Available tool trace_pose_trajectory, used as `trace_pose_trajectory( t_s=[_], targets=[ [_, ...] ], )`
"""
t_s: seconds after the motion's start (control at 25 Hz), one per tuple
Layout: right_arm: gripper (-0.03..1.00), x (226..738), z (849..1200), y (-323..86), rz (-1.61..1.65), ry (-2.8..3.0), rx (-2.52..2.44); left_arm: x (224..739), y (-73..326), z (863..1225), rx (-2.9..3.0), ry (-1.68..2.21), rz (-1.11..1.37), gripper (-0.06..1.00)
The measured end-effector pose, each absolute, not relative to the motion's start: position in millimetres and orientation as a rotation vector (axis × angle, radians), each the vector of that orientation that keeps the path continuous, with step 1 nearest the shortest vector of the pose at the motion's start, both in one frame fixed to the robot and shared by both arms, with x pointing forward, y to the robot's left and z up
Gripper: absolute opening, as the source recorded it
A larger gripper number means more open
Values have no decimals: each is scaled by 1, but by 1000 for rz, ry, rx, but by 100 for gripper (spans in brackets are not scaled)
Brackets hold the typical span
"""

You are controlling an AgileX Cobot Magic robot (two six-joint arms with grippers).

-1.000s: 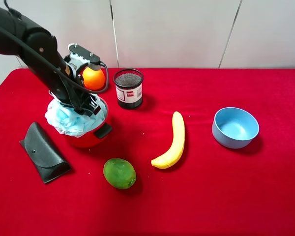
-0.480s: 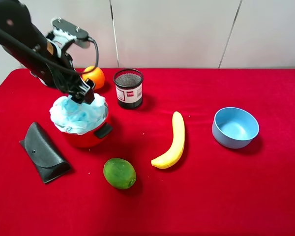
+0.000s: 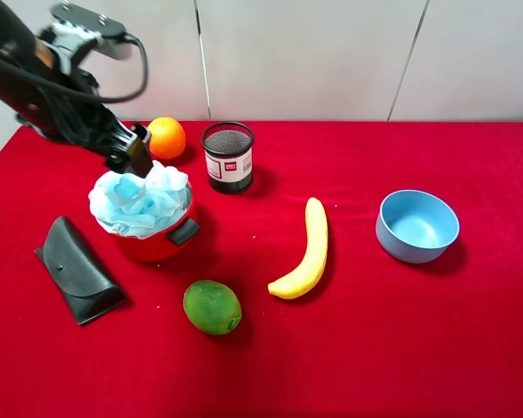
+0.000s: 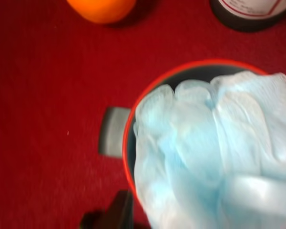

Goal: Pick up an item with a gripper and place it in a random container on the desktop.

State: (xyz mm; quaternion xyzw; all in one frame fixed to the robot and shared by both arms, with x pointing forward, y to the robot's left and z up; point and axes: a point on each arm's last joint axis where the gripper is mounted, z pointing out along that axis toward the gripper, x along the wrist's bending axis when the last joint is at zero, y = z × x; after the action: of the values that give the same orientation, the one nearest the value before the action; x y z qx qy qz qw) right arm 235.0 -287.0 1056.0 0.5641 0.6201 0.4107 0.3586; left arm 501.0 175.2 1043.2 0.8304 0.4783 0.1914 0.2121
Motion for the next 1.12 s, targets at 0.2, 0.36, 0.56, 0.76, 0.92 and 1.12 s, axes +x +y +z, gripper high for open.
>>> trace_pose_trajectory(
  t_s=[0.2,0.36,0.56,0.76,0.92,1.12],
  targets=[
    [69,235,1056,-287,1059,1600,1455,474,191,1075,2266,1367,543,99],
    [69,235,1056,-287,1059,1600,1455,447,205,1099,2204,1416,550,99],
    [69,235,1056,-287,1059,1600,1455,413,224,1123,2124,1475,552,99],
    [69,235,1056,-287,1059,1600,1455,382,238,1133,2120,1532,492,99],
    [69,235,1056,-287,1059,1600,1455,373,239,1132,2126,1550,433,99],
    [69,235,1056,-287,1059,1600,1455,368,242,1115,2166,1576,408,99]
  ],
)
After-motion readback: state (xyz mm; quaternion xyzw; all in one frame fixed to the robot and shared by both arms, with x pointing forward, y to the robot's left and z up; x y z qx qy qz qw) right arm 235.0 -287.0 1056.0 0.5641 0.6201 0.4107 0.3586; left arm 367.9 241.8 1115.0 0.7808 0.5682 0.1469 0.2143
